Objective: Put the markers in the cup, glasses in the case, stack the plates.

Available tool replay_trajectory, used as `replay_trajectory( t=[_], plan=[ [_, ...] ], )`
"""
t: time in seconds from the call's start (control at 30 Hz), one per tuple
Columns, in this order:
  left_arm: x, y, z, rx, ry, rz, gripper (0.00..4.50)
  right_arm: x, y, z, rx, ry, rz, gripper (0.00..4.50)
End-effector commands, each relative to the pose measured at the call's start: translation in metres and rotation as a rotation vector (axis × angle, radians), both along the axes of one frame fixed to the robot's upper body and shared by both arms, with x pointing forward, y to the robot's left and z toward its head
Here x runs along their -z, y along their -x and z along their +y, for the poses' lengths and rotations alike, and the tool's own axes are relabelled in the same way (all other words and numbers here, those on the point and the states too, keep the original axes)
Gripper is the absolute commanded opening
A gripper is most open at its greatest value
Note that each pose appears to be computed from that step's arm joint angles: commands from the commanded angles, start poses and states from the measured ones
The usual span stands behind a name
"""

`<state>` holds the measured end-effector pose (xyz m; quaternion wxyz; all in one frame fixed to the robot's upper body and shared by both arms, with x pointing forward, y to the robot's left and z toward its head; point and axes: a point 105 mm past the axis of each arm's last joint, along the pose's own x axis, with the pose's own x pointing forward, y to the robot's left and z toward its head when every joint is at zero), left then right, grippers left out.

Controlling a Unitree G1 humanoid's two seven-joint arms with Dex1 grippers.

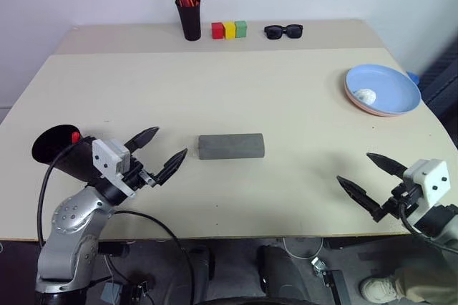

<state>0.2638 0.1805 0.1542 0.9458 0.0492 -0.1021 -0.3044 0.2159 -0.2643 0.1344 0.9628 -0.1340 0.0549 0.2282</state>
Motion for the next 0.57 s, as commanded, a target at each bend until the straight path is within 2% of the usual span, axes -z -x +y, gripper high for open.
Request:
replay_trajectory(
  t=[0.03,0.17,0.33,0.47,0.57],
  plan=[
    [-0.006,-0.003,0.003,0.003,-0.016,-0.023,4.50,-0.002,-0.001,-0.018,0.049,0.032,-0.037,4.45],
    [-0.004,0.003,-0.006,0.084,-0.009,0.032,4.50,0.006,-0.005,-0.031,0.064,0.037,-0.025,4.45],
    [0.000,0.012,-0.022,0.171,-0.005,0.092,4.50,0.003,-0.018,-0.040,0.053,0.063,-0.032,4.45],
    [0.008,0.016,-0.019,0.170,-0.026,0.116,4.50,0.001,-0.023,-0.039,0.050,0.061,-0.043,4.45],
    [0.005,0.021,-0.023,0.170,0.000,0.116,4.50,-0.002,-0.026,-0.034,0.042,0.058,-0.048,4.45]
  ],
)
